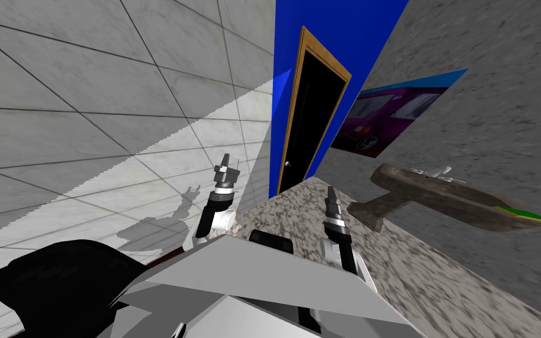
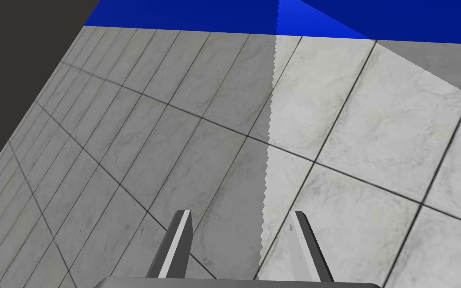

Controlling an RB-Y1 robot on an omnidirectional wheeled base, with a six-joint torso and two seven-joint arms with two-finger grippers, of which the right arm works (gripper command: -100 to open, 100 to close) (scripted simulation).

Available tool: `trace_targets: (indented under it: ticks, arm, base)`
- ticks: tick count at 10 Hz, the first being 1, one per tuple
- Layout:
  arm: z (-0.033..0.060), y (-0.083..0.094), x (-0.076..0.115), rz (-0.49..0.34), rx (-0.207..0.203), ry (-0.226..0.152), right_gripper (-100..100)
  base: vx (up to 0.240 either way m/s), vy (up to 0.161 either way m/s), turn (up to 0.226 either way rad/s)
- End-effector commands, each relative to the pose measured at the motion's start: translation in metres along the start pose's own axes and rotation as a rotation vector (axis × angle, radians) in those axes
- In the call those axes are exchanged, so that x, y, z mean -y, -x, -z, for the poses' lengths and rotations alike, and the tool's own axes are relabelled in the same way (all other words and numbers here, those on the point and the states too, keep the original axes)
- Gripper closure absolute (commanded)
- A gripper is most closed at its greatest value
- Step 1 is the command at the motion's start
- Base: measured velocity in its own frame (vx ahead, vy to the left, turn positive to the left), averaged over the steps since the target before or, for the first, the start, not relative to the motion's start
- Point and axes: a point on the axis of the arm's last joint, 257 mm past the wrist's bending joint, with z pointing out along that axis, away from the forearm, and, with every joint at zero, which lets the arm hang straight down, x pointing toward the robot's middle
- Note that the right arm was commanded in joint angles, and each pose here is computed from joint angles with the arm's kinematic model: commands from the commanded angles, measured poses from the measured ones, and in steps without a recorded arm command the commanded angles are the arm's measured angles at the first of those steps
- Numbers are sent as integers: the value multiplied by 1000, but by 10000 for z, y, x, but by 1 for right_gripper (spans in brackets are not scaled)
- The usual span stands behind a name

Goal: Pull the door open

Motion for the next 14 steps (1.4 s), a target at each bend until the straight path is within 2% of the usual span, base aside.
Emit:
trace_targets:
  ticks: [1,14]
  arm:
    - [18,-66,98,32,-15,-8,-100]
    - [156,-582,854,301,-154,-63,-100]
  base:
    - [87,-50,79]
    - [87,-54,103]
